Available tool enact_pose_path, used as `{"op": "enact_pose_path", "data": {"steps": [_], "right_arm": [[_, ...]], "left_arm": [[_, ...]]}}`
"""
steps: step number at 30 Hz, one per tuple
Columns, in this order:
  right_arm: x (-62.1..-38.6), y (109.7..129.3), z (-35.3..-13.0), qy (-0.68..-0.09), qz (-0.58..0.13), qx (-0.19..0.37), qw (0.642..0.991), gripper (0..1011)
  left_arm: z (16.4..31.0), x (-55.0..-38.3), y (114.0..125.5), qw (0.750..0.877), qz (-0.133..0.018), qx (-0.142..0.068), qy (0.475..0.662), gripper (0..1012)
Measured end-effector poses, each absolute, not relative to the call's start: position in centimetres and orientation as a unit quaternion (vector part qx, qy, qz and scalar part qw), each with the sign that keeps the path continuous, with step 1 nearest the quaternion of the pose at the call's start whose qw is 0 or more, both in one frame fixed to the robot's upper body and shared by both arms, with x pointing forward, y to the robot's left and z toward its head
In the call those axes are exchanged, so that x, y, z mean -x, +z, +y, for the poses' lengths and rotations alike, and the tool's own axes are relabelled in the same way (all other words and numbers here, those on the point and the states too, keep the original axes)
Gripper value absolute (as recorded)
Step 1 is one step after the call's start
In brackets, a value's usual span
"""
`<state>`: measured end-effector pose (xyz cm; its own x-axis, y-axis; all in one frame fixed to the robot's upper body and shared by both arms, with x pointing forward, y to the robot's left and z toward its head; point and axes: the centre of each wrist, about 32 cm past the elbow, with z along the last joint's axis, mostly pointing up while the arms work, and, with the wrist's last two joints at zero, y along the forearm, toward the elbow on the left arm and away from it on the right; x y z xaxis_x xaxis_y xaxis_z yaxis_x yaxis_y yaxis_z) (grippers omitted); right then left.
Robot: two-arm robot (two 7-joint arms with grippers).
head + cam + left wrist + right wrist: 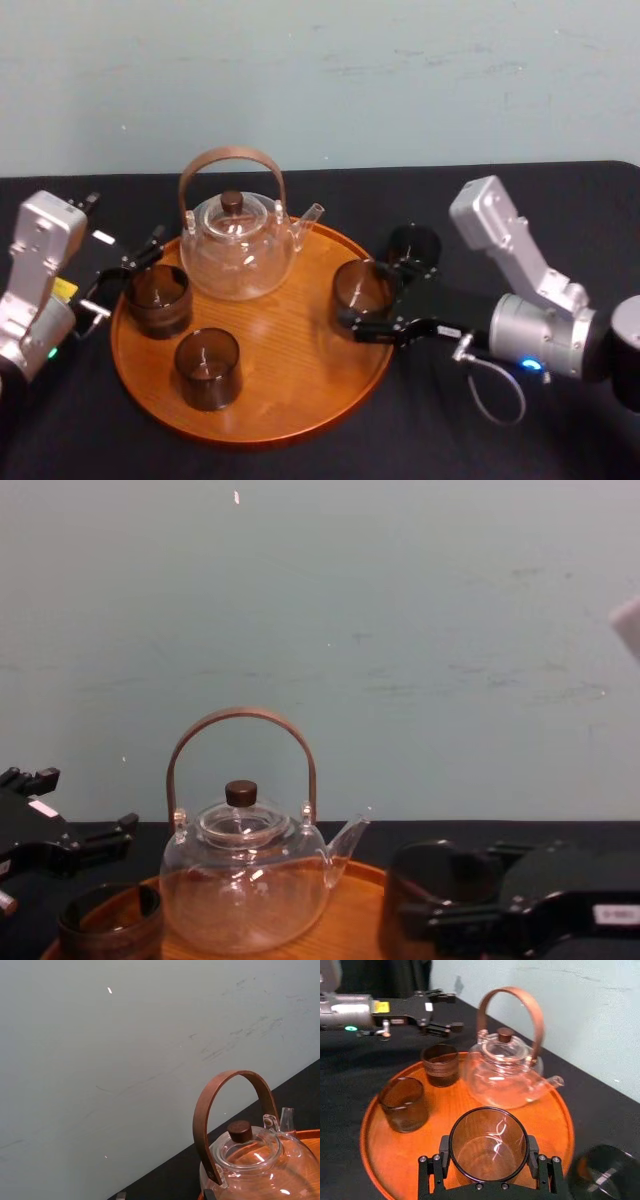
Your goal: Pick up the glass from the table and place it on the tray.
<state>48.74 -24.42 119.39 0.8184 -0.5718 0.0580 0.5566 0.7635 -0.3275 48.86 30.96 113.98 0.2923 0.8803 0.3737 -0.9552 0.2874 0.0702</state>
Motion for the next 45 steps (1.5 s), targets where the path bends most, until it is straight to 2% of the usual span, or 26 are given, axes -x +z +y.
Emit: {"op": "enact_pose_path", "data": {"steps": [15, 27, 45], "right_arm": [[-48.9, 117.6, -21.8, -0.254, 0.029, 0.184, 0.949, 902], [-49.3, 115.7, -21.2, -0.247, 0.043, 0.195, 0.948, 902], [-49.5, 115.0, -21.0, -0.248, 0.049, 0.200, 0.946, 902]], "left_arm": [[31.0, -48.9, 114.0, 0.791, -0.132, -0.141, 0.580, 1001], [31.0, -48.9, 114.0, 0.791, -0.132, -0.141, 0.580, 1001], [31.0, -48.9, 114.0, 0.791, -0.132, -0.141, 0.580, 1001]]}}
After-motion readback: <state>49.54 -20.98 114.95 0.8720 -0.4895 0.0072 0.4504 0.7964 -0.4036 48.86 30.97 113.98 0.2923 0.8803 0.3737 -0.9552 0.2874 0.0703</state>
